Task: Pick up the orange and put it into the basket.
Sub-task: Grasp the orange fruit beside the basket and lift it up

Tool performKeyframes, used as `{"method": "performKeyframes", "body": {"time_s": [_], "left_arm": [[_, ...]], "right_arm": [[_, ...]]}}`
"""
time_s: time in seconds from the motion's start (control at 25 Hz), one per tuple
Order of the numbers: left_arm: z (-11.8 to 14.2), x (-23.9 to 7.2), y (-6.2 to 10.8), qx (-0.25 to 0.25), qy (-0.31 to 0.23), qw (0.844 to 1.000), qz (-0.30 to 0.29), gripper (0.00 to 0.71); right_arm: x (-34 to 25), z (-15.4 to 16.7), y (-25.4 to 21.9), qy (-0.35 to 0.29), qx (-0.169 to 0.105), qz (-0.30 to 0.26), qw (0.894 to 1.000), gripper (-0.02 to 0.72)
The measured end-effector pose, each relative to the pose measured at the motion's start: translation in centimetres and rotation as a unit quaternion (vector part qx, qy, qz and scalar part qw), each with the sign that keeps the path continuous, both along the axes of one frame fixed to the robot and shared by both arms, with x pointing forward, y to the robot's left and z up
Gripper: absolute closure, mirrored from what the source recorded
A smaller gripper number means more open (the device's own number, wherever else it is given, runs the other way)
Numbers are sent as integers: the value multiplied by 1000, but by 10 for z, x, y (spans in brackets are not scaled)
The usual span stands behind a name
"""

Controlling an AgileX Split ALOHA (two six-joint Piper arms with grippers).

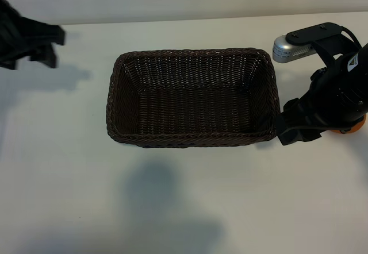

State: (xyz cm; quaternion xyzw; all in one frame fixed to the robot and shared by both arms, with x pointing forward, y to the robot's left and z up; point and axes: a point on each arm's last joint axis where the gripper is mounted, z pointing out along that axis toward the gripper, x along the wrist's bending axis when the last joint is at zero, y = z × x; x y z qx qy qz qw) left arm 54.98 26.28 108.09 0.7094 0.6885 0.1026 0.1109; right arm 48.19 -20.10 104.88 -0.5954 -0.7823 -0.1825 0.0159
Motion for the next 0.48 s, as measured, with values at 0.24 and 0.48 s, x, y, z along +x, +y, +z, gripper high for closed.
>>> {"method": "performKeyframes", "body": {"time_s": [0.24,0.48], "left_arm": [[3,0,22,7,11,1000,13,100],[23,-16,60,-24,-8,999,44,113]], "right_arm": [[0,0,0,0,0,0,1000,178],[0,0,0,0,0,0,1000,179]]}}
